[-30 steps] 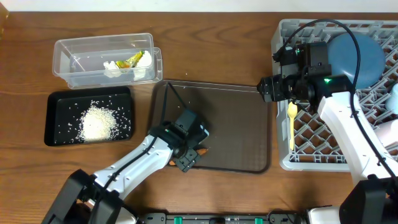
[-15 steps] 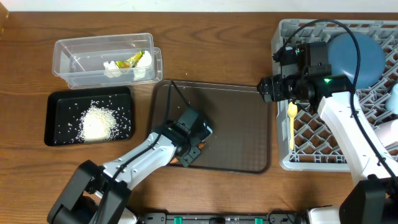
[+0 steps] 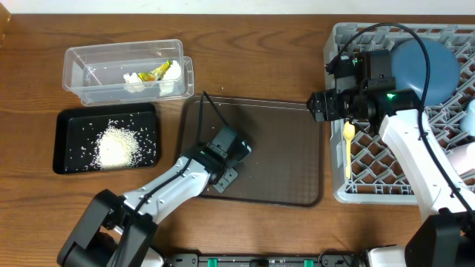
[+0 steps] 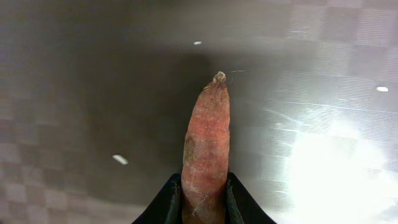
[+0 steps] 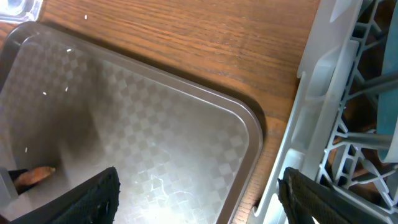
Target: Sort waste into correct bins and load items into the dishwasher rack
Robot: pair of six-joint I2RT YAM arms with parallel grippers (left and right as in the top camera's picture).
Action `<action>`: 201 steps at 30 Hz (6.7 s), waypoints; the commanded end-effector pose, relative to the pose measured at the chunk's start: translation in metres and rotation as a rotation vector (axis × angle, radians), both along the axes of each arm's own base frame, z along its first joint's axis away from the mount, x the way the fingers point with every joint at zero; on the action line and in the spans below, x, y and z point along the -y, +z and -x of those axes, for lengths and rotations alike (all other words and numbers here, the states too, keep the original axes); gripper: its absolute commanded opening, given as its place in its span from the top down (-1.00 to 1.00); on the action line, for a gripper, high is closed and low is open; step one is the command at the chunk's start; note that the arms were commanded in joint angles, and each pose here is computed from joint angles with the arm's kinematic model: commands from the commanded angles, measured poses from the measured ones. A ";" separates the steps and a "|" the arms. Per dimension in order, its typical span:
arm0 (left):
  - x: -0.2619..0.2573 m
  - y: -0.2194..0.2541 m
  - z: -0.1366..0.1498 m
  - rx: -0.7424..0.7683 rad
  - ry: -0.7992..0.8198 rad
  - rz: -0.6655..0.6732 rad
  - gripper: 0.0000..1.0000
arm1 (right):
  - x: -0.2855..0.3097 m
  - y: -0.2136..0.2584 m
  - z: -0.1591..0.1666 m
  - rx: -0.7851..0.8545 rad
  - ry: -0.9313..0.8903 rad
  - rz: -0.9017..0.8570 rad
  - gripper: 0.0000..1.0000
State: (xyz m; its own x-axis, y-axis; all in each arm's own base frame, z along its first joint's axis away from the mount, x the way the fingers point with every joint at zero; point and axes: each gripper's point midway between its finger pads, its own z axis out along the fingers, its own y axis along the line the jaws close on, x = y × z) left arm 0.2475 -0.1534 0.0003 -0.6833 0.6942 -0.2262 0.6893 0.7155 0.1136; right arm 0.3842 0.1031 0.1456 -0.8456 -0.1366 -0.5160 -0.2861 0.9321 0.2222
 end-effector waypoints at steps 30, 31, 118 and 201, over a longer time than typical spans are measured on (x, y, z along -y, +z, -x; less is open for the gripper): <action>-0.253 0.110 -0.095 0.437 1.163 0.210 0.77 | -0.001 0.000 -0.001 0.002 0.012 0.009 -0.64; -0.258 0.107 -0.094 0.433 1.181 0.207 0.77 | -0.001 0.000 -0.001 0.002 0.013 0.009 -0.64; -0.170 0.227 0.020 0.646 0.858 0.488 -0.90 | 0.140 0.033 0.101 0.253 -0.664 0.113 -0.98; -0.170 0.227 0.020 0.646 0.858 0.487 -0.92 | 0.089 0.012 0.138 0.959 -0.325 0.009 -0.99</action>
State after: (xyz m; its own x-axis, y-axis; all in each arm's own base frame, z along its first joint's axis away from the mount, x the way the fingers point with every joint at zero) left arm 0.2268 0.0180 0.2265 -0.5470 -0.2009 -0.8126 -0.1356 0.9792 -0.1509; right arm 0.2464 0.0080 0.1577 -0.0737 0.0396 -0.9965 -0.0443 0.9981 0.0429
